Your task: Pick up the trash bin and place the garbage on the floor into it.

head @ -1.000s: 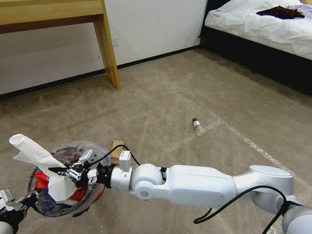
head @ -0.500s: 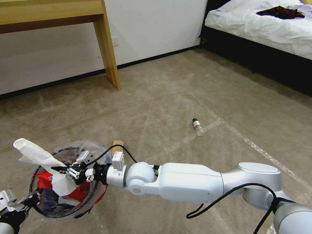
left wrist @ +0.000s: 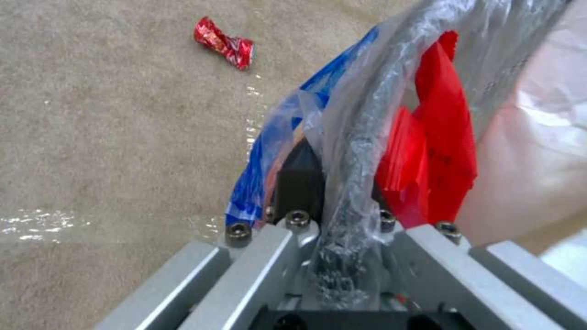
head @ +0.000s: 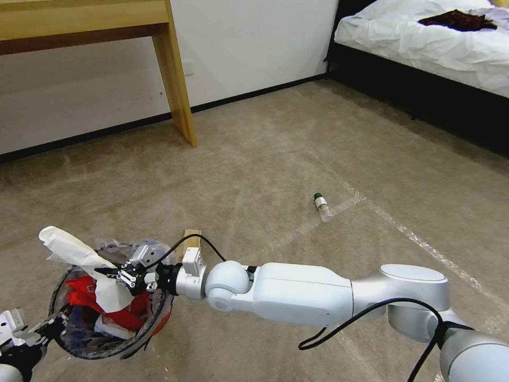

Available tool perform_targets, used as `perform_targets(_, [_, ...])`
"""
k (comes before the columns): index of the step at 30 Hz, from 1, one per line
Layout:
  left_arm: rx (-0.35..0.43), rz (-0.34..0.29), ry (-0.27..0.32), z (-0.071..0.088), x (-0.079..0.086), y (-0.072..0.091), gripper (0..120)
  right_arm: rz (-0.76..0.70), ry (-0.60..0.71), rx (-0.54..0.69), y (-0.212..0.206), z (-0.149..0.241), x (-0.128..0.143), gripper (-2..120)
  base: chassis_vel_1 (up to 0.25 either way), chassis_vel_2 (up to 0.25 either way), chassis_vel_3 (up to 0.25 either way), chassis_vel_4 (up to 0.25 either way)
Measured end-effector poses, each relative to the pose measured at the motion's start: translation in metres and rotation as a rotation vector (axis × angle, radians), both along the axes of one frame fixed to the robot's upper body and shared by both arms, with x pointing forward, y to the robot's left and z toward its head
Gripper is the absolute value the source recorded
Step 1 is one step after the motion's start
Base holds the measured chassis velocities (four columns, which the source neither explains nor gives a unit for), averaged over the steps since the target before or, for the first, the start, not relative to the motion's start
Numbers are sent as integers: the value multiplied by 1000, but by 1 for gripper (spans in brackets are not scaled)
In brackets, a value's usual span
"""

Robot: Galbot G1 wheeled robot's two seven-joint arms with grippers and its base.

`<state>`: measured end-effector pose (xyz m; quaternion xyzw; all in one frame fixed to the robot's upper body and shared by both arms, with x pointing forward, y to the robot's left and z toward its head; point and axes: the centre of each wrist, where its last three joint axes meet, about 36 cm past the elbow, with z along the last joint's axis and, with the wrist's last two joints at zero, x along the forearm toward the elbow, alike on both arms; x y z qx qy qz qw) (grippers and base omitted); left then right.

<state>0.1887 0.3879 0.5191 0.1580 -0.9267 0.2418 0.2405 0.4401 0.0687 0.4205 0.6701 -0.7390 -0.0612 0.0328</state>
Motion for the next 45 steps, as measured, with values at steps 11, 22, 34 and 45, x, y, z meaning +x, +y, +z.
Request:
perform_targets(11, [2,7,6,-1,-1,2,1,14,-16,16,-7,14,2,33,0,0,0,0])
perform_targets(22, [4,13,8,-1,-2,2,1,22,-27,33,-15,26,0,76,0,0,0,0])
perform_targets(34, [6,15,11,0,-4,1,1,-31,-46,135,-22,67,13,100,0,0,0,0])
perform_targets(45, [9,16,5,3,-4,6,1,-301,-150,284,-103,141,62,100,0,0,0,0])
